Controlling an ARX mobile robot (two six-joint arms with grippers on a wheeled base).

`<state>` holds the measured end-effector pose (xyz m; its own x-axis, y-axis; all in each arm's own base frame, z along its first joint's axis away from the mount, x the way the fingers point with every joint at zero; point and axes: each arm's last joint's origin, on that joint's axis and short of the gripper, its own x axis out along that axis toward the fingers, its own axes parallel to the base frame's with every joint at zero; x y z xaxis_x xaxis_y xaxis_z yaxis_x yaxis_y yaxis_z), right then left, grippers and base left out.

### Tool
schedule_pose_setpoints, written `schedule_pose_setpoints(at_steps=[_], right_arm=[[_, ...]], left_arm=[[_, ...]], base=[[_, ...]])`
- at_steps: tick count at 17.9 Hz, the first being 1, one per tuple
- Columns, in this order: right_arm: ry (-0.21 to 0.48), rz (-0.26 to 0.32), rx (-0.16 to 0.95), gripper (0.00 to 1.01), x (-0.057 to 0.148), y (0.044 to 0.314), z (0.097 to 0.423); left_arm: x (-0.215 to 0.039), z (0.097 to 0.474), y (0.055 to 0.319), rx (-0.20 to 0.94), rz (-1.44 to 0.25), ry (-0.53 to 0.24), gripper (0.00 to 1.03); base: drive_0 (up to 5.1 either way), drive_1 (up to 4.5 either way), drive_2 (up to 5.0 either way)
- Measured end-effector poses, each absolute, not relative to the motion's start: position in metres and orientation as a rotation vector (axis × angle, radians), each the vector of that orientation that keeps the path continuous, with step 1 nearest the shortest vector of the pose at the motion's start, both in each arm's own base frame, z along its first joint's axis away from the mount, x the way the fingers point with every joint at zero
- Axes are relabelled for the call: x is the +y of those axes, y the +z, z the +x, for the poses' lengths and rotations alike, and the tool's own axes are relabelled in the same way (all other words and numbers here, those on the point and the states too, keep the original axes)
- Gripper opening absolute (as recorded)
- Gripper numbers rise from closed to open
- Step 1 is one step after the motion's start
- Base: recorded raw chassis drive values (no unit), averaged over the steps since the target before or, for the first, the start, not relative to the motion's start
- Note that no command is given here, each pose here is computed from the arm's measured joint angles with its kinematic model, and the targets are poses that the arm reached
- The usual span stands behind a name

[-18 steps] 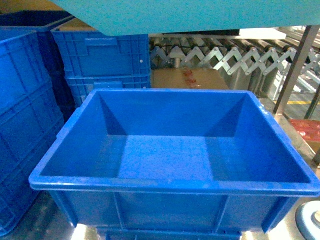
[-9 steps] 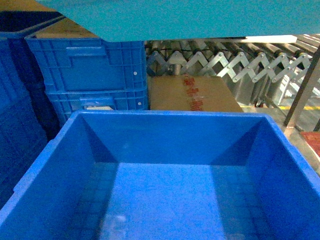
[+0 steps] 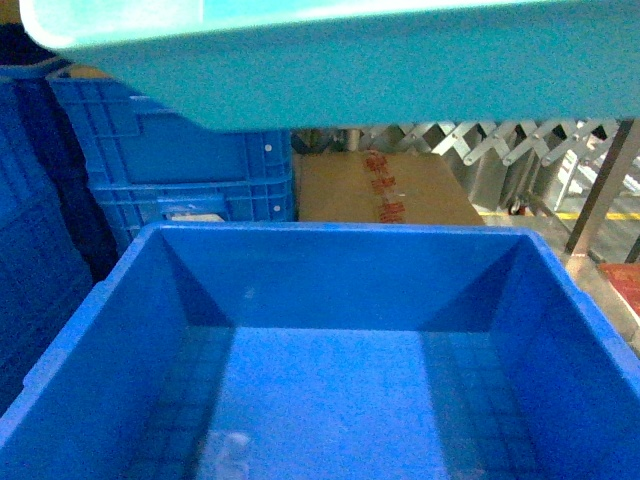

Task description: Stack blue boxes stably on right

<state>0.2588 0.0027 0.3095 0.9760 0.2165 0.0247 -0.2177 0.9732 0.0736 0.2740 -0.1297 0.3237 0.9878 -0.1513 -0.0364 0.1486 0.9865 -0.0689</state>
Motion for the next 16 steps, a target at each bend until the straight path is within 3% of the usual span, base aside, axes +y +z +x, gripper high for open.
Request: schedule_pose_setpoints(at_steps=[6, 12, 16], right_arm=[[0.249, 0.083, 0.211, 0.07, 0.005, 0.254, 0.249], [0.267, 0.087, 0.405, 0.07, 0.018, 0.198, 0.301], [0.274, 0.097, 0.457, 0.07, 0.017, 0.184, 0.303]], left_arm=[[-0.129, 0.272, 0.284, 0.264, -0.027, -0.121, 0.08], [-0.112, 0.317, 0.224, 0.42, 0.013, -0.073, 0.08], [-0.101, 0.324, 0.214, 0.454, -0.006, -0.084, 0.08]], base=[[0.0, 0.0, 0.0], [0.0, 0.0, 0.0], [0.0, 0.0, 0.0]])
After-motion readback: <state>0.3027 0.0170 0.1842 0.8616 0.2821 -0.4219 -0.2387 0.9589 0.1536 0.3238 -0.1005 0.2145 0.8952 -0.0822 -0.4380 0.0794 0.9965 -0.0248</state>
